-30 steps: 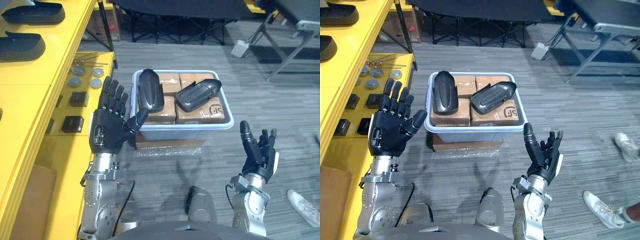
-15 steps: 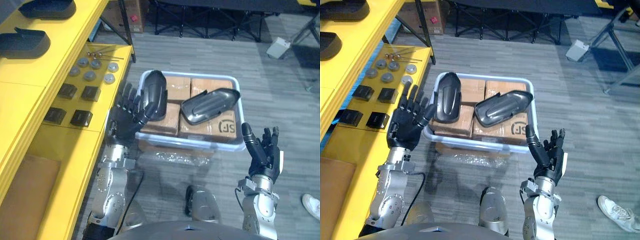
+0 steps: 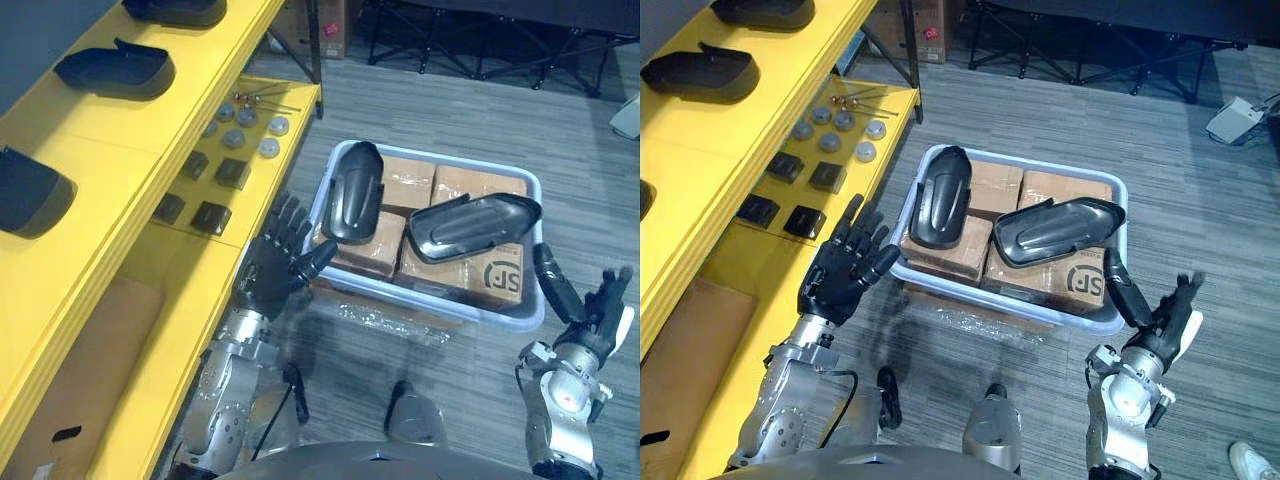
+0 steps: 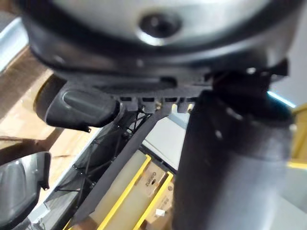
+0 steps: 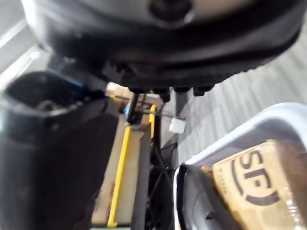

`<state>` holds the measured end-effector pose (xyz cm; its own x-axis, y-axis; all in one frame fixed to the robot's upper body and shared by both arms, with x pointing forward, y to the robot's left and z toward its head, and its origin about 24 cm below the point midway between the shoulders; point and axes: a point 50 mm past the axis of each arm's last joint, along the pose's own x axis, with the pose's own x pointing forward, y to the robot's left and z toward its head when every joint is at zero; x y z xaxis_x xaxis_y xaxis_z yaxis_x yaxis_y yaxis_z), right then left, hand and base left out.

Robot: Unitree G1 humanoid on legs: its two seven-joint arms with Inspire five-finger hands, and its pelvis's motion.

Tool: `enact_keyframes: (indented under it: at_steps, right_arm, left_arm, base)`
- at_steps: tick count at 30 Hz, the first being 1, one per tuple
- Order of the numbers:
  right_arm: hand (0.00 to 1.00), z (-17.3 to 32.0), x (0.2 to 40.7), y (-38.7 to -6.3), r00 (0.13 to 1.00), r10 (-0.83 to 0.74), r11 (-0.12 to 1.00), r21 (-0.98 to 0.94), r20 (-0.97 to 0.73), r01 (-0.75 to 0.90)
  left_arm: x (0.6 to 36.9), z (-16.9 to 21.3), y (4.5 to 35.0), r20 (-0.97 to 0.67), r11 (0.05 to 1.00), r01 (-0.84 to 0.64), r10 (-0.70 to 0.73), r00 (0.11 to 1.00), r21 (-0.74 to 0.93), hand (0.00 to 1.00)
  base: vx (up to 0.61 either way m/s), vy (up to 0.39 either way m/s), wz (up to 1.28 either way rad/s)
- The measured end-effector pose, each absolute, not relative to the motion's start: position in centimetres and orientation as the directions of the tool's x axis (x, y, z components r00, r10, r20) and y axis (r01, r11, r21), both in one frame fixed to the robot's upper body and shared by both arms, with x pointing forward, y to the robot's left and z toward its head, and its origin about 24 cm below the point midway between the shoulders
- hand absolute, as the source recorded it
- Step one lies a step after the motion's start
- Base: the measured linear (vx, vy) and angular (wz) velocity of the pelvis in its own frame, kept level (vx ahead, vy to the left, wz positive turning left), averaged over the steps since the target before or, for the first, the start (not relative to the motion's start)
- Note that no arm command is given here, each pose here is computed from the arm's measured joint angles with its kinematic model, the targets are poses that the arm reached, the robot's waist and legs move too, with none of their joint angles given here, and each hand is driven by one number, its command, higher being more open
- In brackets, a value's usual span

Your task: Walk over and take three plastic housings, then place them on the shelf

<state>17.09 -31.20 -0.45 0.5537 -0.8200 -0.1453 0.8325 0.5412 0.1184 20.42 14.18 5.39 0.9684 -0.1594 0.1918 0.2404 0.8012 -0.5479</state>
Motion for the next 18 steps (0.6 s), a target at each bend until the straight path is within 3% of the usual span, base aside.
enact_keyframes:
  at_steps: [6, 14, 18]
  right_arm:
    - [1.00, -2.2, 18.6, -32.9, 0.432, -0.824, 0.337, 0.297, -0.366, 0.894]
    - [1.00, 0.9, 23.0, -36.3, 0.426, -0.821, 0.283, 0.377, -0.381, 0.882]
    - [1.00, 2.3, 23.3, -38.5, 0.400, -0.839, 0.257, 0.381, -0.369, 0.888]
  left_arm:
    - [21.1, 5.9, 15.5, 0.189, 0.822, 0.186, -0.097, 0.977, -0.538, 1.00]
    - [21.0, 5.6, 14.6, 0.172, 0.817, 0.238, -0.172, 0.970, -0.525, 1.00]
    - [21.1, 5.2, 14.3, 0.161, 0.814, 0.242, -0.184, 0.970, -0.528, 1.00]
  base:
    - [-0.11, 0.118, 0.10]
    - [-0.04, 0.031, 0.09]
    - [0.00, 0.011, 0.11]
